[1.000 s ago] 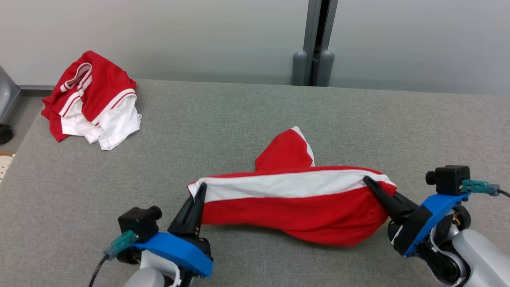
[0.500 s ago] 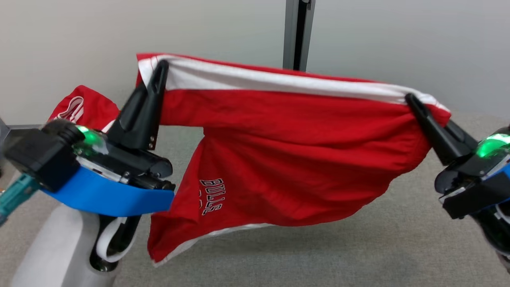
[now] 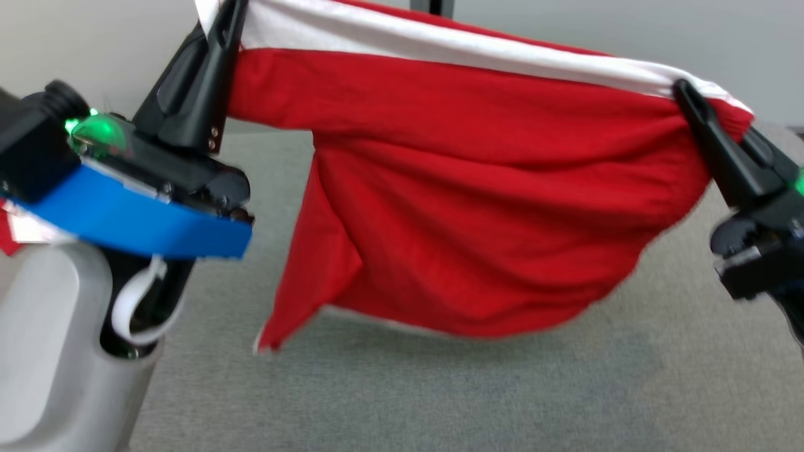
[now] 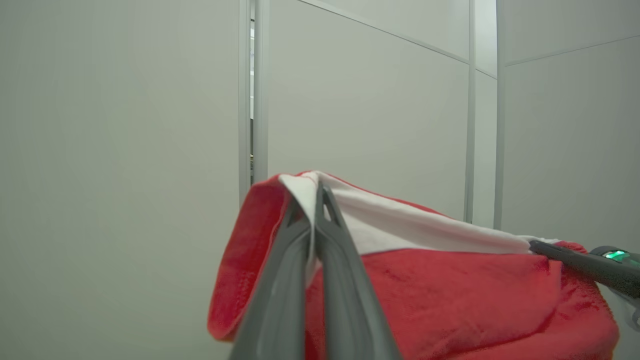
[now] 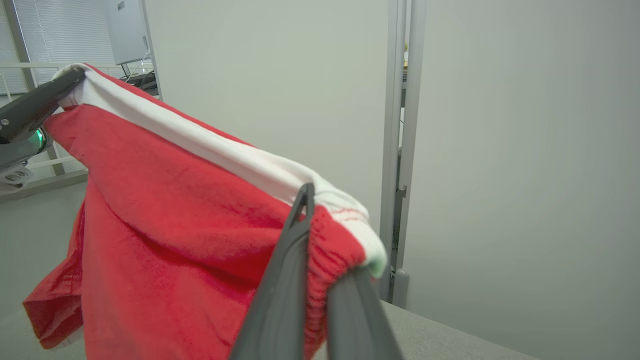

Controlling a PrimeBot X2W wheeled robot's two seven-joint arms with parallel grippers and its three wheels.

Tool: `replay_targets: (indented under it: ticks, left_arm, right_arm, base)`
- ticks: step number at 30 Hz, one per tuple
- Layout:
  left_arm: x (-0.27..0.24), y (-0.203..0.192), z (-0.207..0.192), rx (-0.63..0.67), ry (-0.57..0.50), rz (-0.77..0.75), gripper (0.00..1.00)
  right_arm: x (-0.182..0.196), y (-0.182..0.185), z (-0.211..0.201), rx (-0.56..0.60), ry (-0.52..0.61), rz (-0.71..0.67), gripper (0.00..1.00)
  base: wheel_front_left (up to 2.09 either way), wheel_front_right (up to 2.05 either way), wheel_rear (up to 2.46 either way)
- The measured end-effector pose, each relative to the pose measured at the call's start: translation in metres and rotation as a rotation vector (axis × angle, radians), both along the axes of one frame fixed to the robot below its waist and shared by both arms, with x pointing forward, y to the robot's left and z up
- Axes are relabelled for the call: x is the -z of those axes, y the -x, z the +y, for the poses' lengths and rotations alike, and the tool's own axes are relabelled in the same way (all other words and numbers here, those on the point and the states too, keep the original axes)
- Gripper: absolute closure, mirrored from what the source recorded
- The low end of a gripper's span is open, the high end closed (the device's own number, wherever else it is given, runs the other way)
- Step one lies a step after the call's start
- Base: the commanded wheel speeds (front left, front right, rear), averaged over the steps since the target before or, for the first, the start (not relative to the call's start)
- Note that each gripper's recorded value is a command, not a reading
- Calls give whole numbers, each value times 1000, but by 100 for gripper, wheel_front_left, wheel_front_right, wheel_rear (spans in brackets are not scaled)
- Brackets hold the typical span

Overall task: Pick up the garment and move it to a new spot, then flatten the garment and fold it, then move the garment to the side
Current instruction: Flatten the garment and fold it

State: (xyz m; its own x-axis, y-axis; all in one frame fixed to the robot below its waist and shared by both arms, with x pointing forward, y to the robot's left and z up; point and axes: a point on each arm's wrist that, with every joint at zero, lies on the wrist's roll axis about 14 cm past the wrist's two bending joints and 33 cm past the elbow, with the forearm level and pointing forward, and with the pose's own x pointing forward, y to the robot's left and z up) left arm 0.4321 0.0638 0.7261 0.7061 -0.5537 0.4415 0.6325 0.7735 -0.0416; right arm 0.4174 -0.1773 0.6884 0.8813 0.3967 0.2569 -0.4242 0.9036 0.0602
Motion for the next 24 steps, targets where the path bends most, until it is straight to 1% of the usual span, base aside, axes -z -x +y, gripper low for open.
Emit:
replay_targets:
  ticks: [3,6,9,11,13,15,17,19,22,24]
  left_arm:
    - [25,-38,-5,-3,-1,73,100]
    - [42,-80,-5,-27,-10,105,100]
    - [38,-119,-2,-67,-2,64,100]
    - [28,-141,2,-95,31,15,100]
    - [27,-158,2,-109,58,-6,100]
    - [48,-172,-2,-112,51,19,100]
    - [85,-184,-5,-113,48,97,100]
    - [130,-188,-7,-115,17,187,100]
    - [197,-179,-8,-109,-28,329,100]
    - [230,-166,-10,-90,-50,400,100]
  right_arm:
    - [16,-31,1,24,26,46,100]
    - [20,-68,4,54,80,41,100]
    - [6,-106,8,96,109,-37,100]
    - [-3,-128,11,126,127,-101,100]
    - [0,-145,16,142,173,-139,100]
    - [23,-160,22,141,189,-123,100]
    - [62,-170,36,112,189,-55,100]
    - [104,-174,47,79,228,14,100]
    - [166,-170,55,44,232,131,100]
    - [195,-163,59,25,233,185,100]
  base:
    - [0,0,0]
    - [0,0,0]
    - [0,0,0]
    - [0,0,0]
    - [0,0,0]
    - [0,0,0]
    - [0,0,0]
    - [0,0,0]
    - [0,0,0]
    - [0,0,0]
